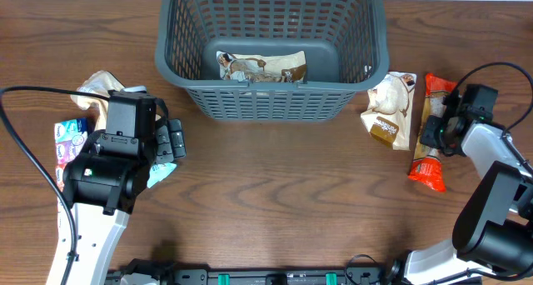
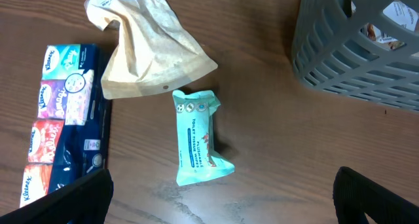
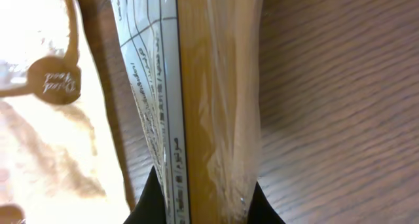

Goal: Pack container
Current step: 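Grasp the orange-capped snack bag with the right gripper, then lower the snack bag into the basket and release it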

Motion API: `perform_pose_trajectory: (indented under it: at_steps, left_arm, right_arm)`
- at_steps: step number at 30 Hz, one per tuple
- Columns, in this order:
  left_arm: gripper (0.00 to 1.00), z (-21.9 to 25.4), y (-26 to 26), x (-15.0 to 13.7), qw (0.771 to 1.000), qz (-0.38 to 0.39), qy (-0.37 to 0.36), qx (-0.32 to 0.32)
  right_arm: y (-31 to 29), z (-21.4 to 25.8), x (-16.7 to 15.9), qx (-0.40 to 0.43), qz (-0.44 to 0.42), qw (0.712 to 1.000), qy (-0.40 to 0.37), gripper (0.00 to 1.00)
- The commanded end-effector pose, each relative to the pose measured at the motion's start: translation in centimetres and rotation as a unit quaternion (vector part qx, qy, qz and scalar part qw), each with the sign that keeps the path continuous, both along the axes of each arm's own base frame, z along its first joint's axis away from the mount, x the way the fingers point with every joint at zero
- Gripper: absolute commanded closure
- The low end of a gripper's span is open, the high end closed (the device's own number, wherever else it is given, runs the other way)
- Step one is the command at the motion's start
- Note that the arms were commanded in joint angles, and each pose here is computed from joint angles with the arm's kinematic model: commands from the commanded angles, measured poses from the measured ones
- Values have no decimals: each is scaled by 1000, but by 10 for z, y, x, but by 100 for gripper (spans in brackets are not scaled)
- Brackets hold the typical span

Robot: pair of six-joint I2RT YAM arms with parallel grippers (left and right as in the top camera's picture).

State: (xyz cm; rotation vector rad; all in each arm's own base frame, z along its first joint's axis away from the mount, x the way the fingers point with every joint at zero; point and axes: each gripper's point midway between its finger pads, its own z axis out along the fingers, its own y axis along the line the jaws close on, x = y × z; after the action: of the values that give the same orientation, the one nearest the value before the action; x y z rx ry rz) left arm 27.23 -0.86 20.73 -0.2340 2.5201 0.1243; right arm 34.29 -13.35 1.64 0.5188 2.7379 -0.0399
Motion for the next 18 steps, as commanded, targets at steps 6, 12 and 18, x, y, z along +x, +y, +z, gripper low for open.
perform_pose_trajectory:
  at_steps: [6,12,18]
  left_arm:
    - [3,1,1,0,1000,-3,0,4]
    - [3,1,1,0,1000,-3,0,3]
    - [3,1,1,0,1000,-3,0,4]
  right_arm:
    - [4,134,58,-45,68,991,-111,99]
    - [57,302,87,-122,200,944,-234,99]
    - [180,420,75,-220,452,795,-339,99]
